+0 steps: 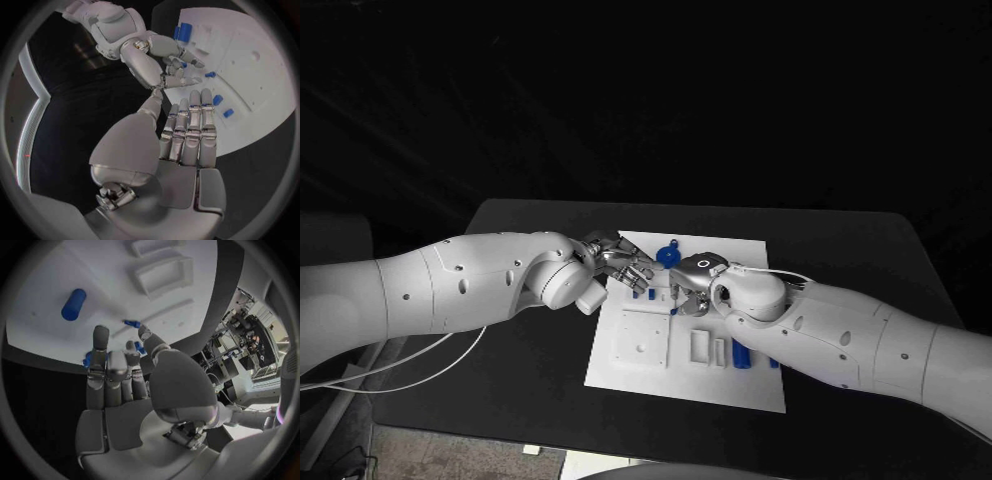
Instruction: Assemble the parts on the task board
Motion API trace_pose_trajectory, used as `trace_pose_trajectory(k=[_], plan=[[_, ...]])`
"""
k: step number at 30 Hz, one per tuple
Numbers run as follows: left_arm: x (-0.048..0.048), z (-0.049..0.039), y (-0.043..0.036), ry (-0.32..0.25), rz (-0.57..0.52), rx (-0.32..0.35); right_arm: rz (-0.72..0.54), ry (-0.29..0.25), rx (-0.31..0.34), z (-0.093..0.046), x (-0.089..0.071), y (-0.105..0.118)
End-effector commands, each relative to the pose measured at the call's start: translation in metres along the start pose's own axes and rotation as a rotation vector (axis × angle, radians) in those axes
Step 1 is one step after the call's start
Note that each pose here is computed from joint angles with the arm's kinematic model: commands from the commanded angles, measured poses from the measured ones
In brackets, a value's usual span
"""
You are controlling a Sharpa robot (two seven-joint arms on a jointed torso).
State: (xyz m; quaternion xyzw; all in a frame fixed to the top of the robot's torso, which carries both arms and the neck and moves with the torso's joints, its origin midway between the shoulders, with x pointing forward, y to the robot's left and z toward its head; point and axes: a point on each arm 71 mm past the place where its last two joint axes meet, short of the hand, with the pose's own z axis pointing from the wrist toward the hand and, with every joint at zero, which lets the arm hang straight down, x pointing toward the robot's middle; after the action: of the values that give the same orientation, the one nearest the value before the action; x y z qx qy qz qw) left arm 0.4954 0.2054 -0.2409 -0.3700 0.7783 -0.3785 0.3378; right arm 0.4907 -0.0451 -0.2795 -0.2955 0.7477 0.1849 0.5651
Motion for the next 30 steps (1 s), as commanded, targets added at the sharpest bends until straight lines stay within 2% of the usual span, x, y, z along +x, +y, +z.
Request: trace_pose_trajectory(k=[1,30], plan=[[0.0022,0.0004,-0.0021,0.014,0.006,0.011,-0.026,0.032,0.002,0.001,0.005,-0.002],[0.0036,0.0011,-0.0040,0.016,0.013,0.014,-0.025,0.053,-0.023,0.010,0.021,0.008]])
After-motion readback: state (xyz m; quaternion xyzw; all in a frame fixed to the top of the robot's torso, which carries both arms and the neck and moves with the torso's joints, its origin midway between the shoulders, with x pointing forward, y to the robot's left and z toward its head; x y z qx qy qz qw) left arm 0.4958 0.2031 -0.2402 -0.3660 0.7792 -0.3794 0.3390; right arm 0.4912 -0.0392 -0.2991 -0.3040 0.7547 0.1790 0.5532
